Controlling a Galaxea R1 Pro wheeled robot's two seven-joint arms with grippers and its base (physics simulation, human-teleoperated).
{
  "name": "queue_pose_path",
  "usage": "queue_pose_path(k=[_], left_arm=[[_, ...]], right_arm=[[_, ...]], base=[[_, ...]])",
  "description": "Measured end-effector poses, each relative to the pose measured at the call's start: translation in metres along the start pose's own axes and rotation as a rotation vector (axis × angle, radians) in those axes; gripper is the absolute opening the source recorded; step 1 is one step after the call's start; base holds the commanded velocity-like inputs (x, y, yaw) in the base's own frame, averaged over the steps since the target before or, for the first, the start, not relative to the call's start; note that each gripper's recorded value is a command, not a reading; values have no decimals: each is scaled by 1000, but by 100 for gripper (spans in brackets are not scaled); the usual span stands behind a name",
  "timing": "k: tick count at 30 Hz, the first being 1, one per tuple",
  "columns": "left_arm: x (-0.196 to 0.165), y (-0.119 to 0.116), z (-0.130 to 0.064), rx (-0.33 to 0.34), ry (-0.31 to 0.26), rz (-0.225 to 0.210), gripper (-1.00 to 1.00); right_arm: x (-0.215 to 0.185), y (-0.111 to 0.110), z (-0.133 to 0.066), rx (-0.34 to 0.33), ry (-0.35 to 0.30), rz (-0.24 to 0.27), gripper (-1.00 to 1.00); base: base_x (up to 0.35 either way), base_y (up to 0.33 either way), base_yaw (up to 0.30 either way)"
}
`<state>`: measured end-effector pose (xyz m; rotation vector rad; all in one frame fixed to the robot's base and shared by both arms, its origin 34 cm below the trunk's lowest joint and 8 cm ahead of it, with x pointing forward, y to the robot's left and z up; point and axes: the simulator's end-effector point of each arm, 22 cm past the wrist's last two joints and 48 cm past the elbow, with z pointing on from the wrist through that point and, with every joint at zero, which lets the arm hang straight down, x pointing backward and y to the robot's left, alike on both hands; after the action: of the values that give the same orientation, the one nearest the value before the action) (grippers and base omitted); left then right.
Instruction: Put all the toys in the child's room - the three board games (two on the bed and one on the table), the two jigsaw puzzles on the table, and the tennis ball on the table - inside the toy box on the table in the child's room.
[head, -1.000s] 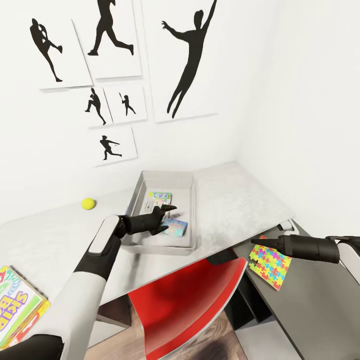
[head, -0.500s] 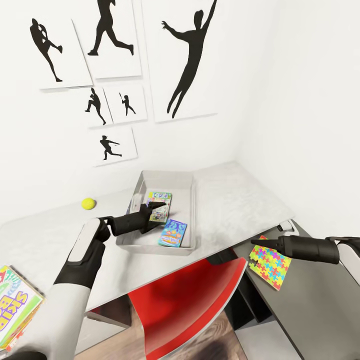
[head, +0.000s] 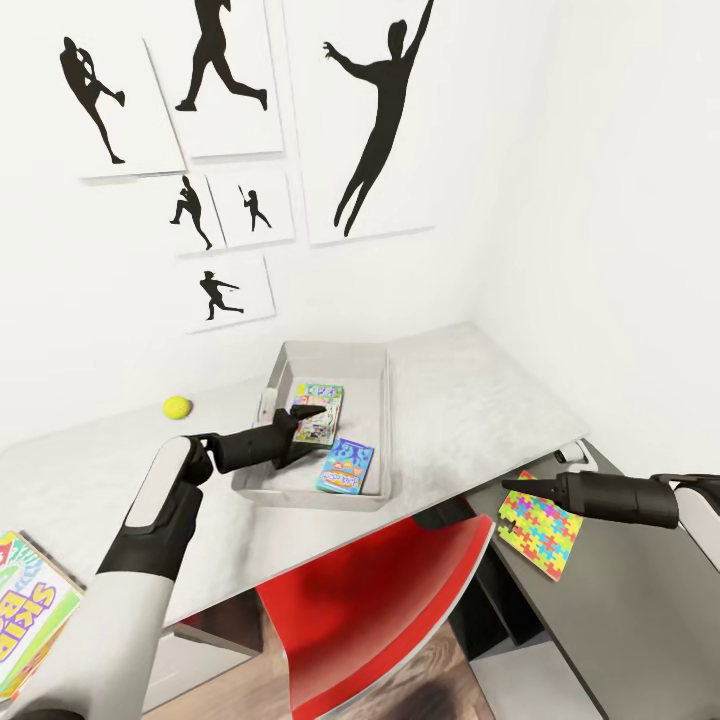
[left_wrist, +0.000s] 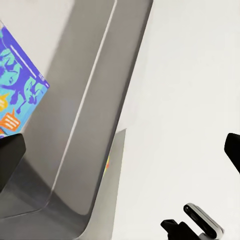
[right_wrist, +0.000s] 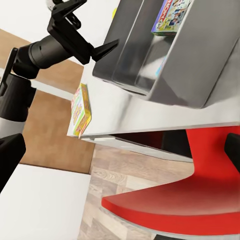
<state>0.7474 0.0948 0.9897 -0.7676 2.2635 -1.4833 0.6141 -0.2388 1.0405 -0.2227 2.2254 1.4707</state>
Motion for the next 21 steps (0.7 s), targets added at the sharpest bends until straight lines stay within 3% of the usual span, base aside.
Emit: queue_pose_path(k=[9,15,18,21], left_arm=[[-4,-14,-13,-19,-33,64,100],[-3,-42,-27,14,-66,142,100],[7,-75,-37,59,-79,228,100],[16,-82,-34,67,-67,251,100]], right_arm=[[1,0,0,-1,2,2,100],[2,0,0,-2,4,3,100],[3,2,1,-3,5,-1,100],[3,2,1,-4,5,-3,100]], base=[[0,0,0],[0,0,0],[0,0,0],[0,0,0]])
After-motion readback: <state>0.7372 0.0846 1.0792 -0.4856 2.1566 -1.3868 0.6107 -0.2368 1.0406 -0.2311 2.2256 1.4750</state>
